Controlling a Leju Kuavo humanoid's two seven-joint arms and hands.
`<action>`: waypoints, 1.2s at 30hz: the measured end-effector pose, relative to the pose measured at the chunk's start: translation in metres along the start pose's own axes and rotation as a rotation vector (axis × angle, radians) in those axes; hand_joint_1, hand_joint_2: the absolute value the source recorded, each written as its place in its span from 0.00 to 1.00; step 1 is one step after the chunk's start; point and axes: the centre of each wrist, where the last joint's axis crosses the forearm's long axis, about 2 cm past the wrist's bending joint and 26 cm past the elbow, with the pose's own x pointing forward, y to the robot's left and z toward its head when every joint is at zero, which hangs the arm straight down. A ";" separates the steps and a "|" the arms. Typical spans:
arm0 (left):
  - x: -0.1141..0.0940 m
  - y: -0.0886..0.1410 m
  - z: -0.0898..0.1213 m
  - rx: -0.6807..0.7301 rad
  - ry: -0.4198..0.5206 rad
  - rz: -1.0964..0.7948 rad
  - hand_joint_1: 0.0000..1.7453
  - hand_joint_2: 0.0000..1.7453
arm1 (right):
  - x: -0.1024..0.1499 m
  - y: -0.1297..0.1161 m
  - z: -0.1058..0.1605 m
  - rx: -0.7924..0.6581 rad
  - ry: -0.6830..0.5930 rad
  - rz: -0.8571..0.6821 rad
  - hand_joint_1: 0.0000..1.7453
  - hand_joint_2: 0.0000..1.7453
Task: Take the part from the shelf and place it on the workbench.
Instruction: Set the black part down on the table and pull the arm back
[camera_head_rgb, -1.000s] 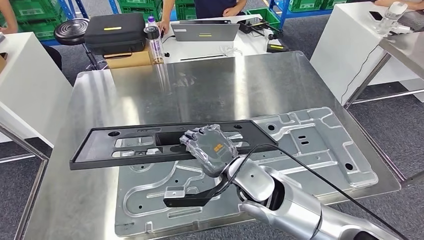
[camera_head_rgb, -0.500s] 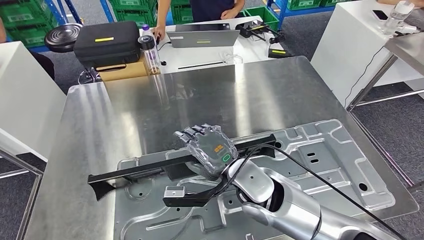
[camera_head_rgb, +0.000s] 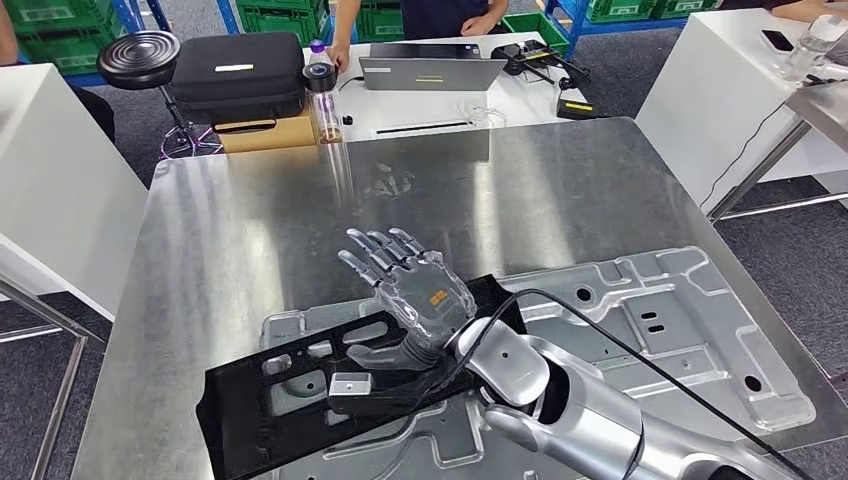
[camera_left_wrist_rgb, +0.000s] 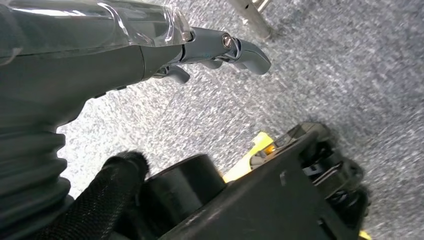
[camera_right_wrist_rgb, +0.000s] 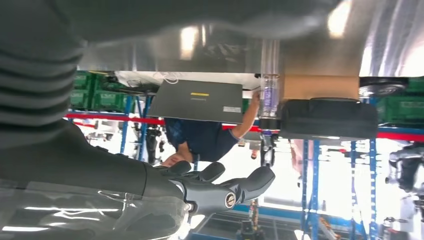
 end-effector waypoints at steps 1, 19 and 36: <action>0.000 0.000 0.000 -0.001 0.001 -0.001 0.00 0.00 | 0.000 0.000 0.000 0.000 0.000 0.000 0.00 0.00; -0.006 -0.004 0.001 -0.017 0.012 -0.017 0.00 0.00 | -0.001 0.000 0.002 -0.006 0.019 0.009 0.00 0.00; -0.008 -0.007 0.002 -0.023 0.026 -0.028 0.00 0.00 | 0.000 -0.001 0.003 -0.010 0.018 0.012 0.00 0.00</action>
